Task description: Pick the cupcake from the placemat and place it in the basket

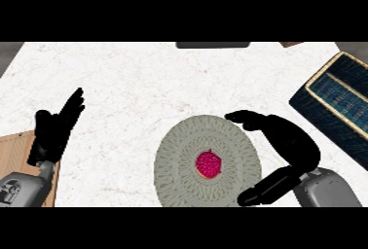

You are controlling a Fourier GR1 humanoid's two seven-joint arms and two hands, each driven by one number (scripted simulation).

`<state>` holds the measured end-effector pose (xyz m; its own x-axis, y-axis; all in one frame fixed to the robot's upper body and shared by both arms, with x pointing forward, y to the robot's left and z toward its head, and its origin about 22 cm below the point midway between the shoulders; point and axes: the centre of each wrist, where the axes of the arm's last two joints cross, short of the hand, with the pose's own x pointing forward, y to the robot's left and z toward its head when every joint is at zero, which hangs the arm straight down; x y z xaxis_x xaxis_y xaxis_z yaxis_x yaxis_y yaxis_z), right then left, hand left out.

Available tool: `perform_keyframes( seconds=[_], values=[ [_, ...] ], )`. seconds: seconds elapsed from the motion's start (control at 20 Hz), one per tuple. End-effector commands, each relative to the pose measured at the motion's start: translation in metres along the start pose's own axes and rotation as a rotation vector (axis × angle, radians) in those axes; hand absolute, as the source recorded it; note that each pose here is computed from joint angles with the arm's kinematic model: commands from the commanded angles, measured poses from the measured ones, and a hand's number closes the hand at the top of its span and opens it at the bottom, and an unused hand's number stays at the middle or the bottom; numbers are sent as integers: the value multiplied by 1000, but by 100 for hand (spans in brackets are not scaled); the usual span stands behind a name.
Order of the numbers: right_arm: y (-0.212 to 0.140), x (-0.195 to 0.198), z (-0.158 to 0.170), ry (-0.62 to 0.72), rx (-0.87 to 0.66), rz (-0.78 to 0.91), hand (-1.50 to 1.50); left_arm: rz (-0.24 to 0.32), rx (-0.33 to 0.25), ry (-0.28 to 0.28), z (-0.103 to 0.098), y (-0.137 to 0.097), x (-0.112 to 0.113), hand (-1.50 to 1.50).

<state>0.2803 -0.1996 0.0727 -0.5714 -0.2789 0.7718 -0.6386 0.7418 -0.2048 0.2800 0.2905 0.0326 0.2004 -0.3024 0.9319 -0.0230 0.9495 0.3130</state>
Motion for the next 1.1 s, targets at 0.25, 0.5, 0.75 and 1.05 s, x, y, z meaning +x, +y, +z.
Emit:
perform_keyframes(
  seconds=[0.25, 0.5, 0.75, 1.05],
  values=[
    [-75, 75, -21, 317, 462, 516, -150, 2, -12, 9, -7, -24, -3, 0],
    [-98, 95, -32, 428, 672, 463, -150, -8, -9, -1, -15, -15, 1, 0],
    [-97, 93, -23, 435, 690, 427, -150, -3, -21, -10, -6, -13, -2, 0],
    [-104, 87, -25, 451, 627, 436, -150, -7, -21, 2, -23, -14, 16, 0]
  ],
)
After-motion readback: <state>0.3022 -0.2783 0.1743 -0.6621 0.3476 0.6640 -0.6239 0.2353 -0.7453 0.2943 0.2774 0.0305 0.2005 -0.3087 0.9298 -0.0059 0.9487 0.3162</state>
